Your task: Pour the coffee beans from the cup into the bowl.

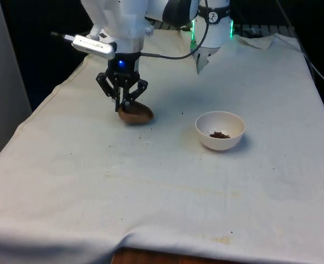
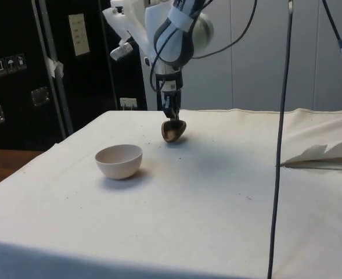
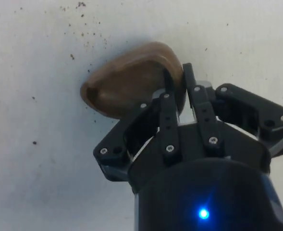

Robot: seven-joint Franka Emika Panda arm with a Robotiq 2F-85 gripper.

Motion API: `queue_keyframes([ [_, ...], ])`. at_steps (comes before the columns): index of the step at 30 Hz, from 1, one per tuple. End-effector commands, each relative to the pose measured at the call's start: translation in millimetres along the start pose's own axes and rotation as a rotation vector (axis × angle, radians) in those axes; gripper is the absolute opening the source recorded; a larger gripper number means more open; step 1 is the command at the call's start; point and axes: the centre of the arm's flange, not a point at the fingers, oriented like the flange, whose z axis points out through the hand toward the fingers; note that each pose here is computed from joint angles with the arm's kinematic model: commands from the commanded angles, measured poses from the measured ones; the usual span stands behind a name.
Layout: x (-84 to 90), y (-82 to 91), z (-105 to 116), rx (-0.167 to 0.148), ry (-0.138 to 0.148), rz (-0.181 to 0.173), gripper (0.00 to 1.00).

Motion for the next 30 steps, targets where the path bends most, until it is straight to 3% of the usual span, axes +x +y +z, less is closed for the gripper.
queue_keyframes([
  [1,-0.1,2.0,1,0.020,0.005,0.001,0.01],
  [2,-0.7,1.4,1,0.006,0.001,0.001,0.01],
  [6,-2.2,9.7,5,0.051,0.011,0.006,0.01],
  [8,-2.1,12.3,6,0.063,0.016,0.007,0.01],
  [9,-2.8,12.5,6,0.050,0.014,0.007,0.01],
  [11,-3.2,16.5,8,0.080,0.019,0.009,0.01],
  [14,-3.4,19.6,9,0.095,0.024,0.011,0.05],
  [26,-4.9,23.6,11,0.114,0.029,0.013,0.69],
  [27,-5.1,24.1,11,0.114,0.029,0.014,0.79],
  [29,-6.2,23.8,10,0.104,0.027,0.015,0.89],
  [30,-4.9,24.3,11,0.116,0.030,0.015,0.89],
])
